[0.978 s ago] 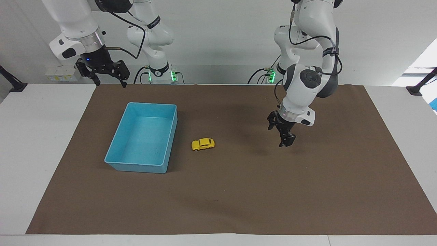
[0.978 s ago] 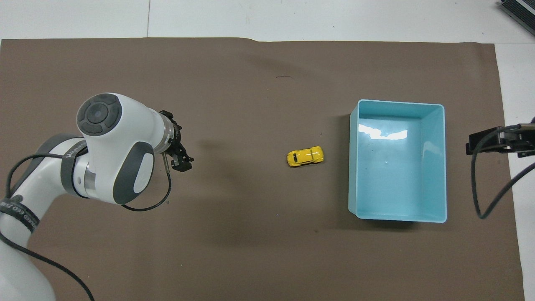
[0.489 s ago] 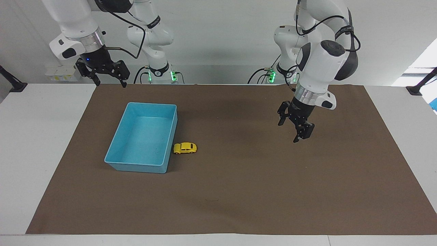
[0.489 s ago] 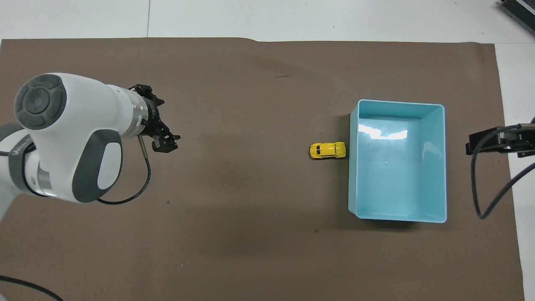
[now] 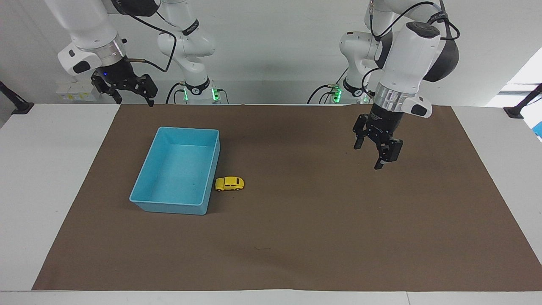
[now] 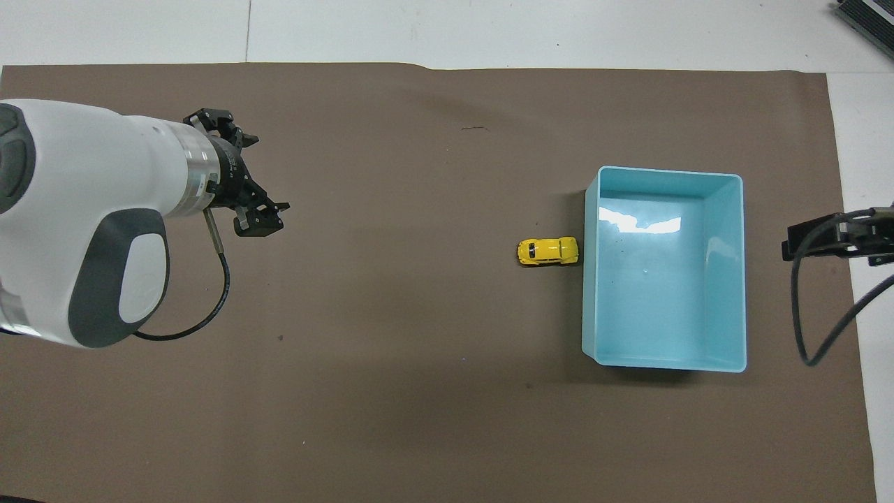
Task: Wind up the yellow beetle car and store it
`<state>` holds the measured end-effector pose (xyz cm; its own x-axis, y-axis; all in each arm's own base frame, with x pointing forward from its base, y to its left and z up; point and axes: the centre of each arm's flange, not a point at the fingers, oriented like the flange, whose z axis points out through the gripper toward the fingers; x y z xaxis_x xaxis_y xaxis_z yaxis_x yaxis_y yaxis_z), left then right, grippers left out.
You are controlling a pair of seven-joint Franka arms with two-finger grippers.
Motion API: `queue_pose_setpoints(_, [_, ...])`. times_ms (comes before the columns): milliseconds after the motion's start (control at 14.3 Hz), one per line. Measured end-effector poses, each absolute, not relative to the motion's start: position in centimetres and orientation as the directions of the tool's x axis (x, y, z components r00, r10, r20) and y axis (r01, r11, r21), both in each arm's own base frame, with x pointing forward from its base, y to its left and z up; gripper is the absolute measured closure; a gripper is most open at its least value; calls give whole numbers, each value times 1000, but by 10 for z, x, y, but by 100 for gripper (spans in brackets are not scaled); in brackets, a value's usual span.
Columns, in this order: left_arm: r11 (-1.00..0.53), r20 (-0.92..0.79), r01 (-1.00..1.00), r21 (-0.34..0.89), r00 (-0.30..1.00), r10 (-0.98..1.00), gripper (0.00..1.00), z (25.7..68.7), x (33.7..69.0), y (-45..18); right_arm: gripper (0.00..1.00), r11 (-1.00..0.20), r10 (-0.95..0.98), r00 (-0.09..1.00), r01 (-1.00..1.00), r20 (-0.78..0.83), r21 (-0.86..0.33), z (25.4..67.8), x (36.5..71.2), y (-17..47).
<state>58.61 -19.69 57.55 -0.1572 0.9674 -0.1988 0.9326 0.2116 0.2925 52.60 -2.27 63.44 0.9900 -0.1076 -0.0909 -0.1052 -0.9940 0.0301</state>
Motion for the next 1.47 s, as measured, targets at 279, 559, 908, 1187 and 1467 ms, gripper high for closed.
queue_pose_setpoints(279, [-16,-122,941,339,61,991,0,600,587,-192,0,-997,-77,995,-75,-65,27,627,529,-7])
queue_pose_setpoints(559, [-229,-34,912,341,255,966,0,622,590,-167,0,-996,-91,995,-89,-50,30,609,534,18])
queue_pose_setpoints(908, [-513,62,813,274,518,853,0,646,574,-137,0,-947,-320,947,-320,-1,26,587,545,47])
queue_pose_setpoints(1187, [-755,121,621,209,750,650,0,655,560,-129,0,-821,-570,821,-571,37,-3,580,554,65])
queue_pose_setpoints(1467, [-900,182,404,165,884,431,0,662,560,-104,0,-669,-743,667,-744,50,-11,552,565,100])
